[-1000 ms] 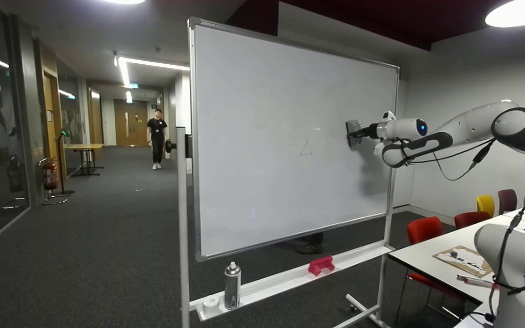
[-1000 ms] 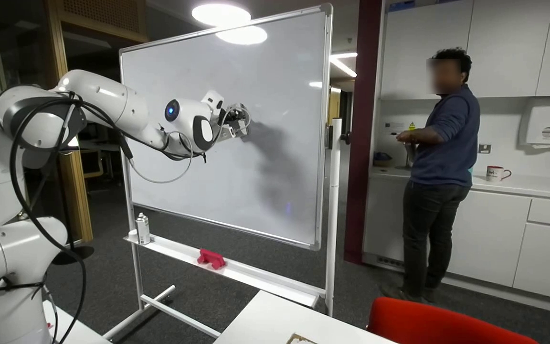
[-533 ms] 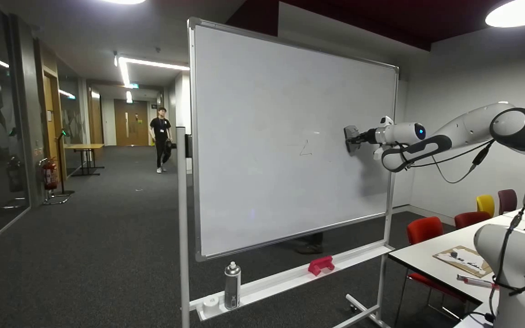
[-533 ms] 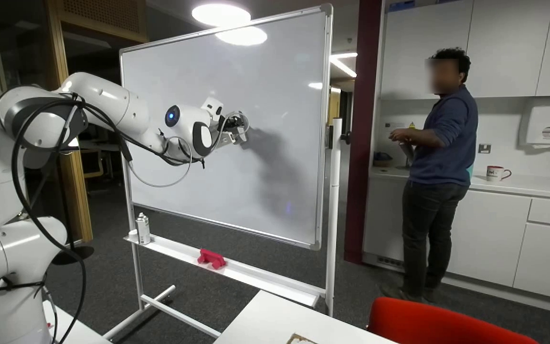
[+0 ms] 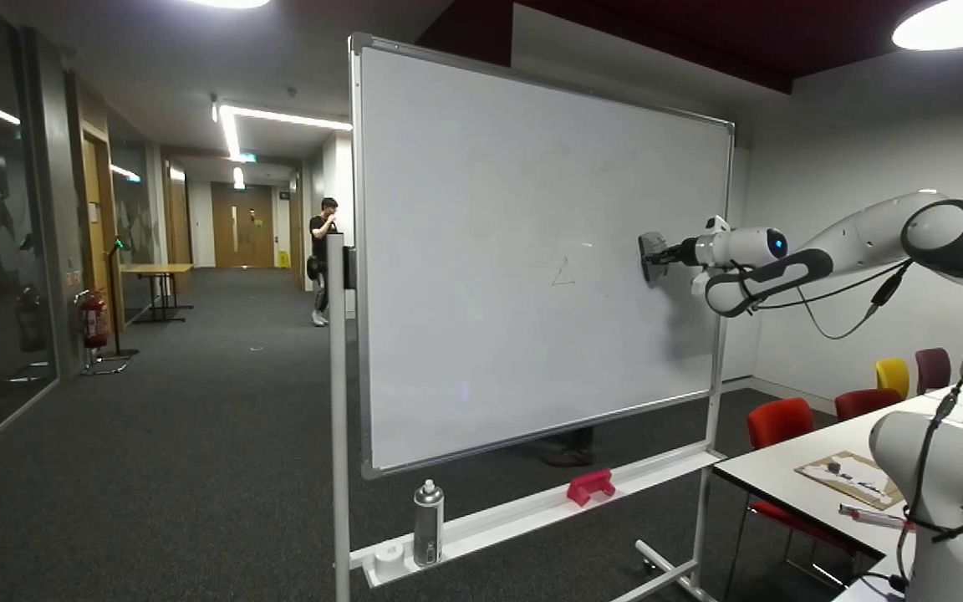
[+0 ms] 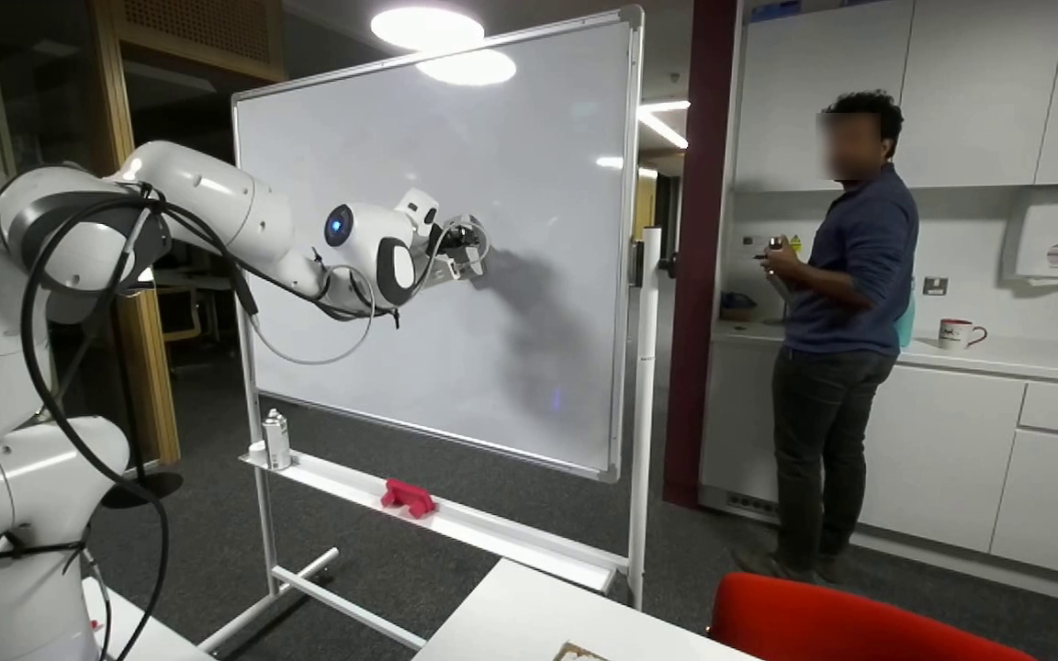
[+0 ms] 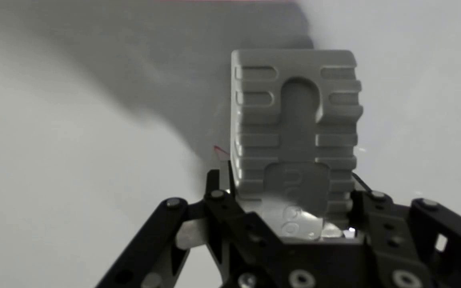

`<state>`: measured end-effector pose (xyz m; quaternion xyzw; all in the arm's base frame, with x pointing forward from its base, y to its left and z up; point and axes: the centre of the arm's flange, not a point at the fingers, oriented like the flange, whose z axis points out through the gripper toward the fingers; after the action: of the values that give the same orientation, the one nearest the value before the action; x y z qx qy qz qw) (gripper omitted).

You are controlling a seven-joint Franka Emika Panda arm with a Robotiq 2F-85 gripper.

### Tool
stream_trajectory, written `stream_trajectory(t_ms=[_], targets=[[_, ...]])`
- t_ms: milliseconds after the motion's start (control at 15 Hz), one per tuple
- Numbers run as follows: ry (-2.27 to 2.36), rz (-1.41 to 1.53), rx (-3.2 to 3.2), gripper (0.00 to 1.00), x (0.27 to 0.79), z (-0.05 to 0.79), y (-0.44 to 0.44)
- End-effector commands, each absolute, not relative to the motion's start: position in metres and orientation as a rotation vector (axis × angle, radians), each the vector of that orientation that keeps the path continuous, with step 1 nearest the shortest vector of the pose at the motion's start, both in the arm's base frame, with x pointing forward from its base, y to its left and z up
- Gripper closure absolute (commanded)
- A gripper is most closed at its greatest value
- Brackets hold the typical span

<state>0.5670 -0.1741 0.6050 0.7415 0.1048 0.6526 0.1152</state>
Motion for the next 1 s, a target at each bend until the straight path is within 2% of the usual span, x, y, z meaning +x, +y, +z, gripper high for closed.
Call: stream_trajectory(t_ms=[0, 200, 267, 733, 800, 933], targets=[[0.238, 1.910, 2.208, 0.65, 0.573, 0.595, -0.197], [0.237, 1.926, 2.223, 0.65, 0.567, 0.593, -0.198], [0.267, 1.917, 2.195, 0.40, 0.566, 0.597, -0.188], [0.258, 1.924, 2.202, 0.40, 0.566, 0.595, -0.190], [0.304, 1.908, 2.189, 0.65, 0.567, 0.588, -0.173], [0.400, 1.871, 2.168, 0.65, 0.566, 0.575, -0.146]])
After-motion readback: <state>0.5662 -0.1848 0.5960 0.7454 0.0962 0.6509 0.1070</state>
